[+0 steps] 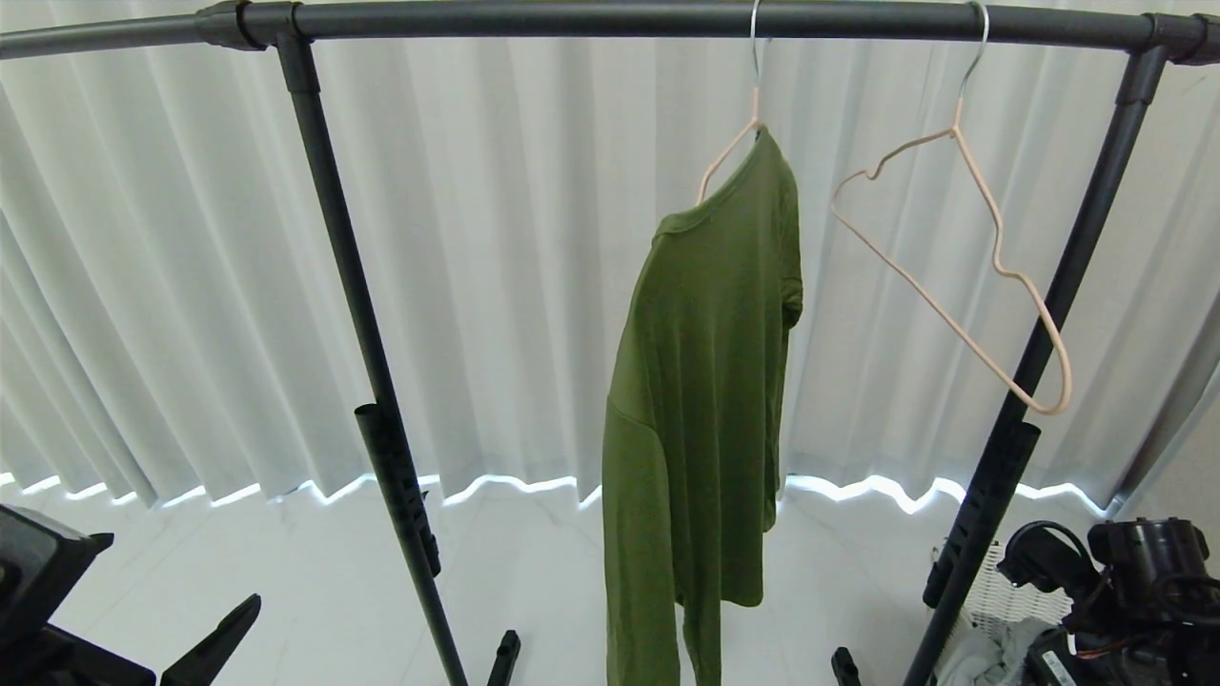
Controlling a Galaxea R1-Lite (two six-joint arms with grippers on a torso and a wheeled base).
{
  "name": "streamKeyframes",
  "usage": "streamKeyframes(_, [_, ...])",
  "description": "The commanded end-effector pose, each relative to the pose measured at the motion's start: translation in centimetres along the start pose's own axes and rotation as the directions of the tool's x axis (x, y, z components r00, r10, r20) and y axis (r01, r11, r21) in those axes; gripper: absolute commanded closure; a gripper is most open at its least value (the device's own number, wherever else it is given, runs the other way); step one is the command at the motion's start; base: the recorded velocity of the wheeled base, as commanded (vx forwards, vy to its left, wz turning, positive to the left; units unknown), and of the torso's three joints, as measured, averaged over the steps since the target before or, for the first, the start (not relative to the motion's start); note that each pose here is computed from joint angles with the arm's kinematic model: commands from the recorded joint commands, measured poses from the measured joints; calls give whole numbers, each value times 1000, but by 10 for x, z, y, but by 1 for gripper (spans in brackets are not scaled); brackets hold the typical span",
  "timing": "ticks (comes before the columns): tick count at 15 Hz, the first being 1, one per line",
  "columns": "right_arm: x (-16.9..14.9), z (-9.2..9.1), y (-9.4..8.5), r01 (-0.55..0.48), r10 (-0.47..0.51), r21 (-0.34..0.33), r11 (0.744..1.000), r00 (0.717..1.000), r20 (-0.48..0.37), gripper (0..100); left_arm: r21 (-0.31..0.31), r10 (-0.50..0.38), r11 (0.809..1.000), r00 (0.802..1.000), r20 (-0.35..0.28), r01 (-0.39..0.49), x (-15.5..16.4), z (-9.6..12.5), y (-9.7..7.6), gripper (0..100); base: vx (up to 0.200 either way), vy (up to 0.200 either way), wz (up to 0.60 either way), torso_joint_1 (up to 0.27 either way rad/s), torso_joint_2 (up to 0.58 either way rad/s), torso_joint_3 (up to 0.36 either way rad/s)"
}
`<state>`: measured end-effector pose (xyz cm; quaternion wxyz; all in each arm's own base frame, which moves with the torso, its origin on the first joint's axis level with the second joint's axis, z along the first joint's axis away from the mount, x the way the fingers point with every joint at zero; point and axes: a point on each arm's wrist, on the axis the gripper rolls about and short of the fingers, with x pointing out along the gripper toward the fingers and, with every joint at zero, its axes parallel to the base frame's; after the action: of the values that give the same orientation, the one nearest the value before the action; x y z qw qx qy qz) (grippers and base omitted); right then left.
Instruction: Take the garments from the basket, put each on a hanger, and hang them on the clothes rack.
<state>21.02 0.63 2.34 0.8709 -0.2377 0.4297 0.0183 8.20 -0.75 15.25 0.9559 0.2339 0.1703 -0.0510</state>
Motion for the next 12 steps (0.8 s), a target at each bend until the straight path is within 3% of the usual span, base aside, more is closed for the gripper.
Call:
streamKeyframes(1, [-19,12,-5,19,-19,1,1000,996,83,100,0,8,1000,1000,15,-8,-5,-3,-1,0,0,0,0,0,0,0])
streamKeyframes(5, [-67,50,-30,12,-12,3,1000,996,94,100,15,23,1000,999,43,-23,-12,-8,-3,0,0,0,0,0,0,0])
streamKeyframes(7, [-117,73,-40,-16,15,2,1000,992,127,100,25,41,999,996,73,-43,-20,-12,-4,0,-200,0,0,2,5,2])
streamKeyframes(10, [-173,77,-41,-40,44,-22,999,972,230,100,22,50,998,994,96,-52,-23,-11,-3,0,-200,0,0,4,4,5])
streamKeyframes(11, [-173,77,-41,-40,44,-22,999,972,230,100,22,50,998,994,96,-52,-23,-11,-3,0,-200,0,0,-2,7,2])
streamKeyframes(12, [-204,72,-41,-56,65,-38,998,952,299,100,18,56,998,992,111,-58,-24,-6,0,0,-200,0,0,2,7,-2])
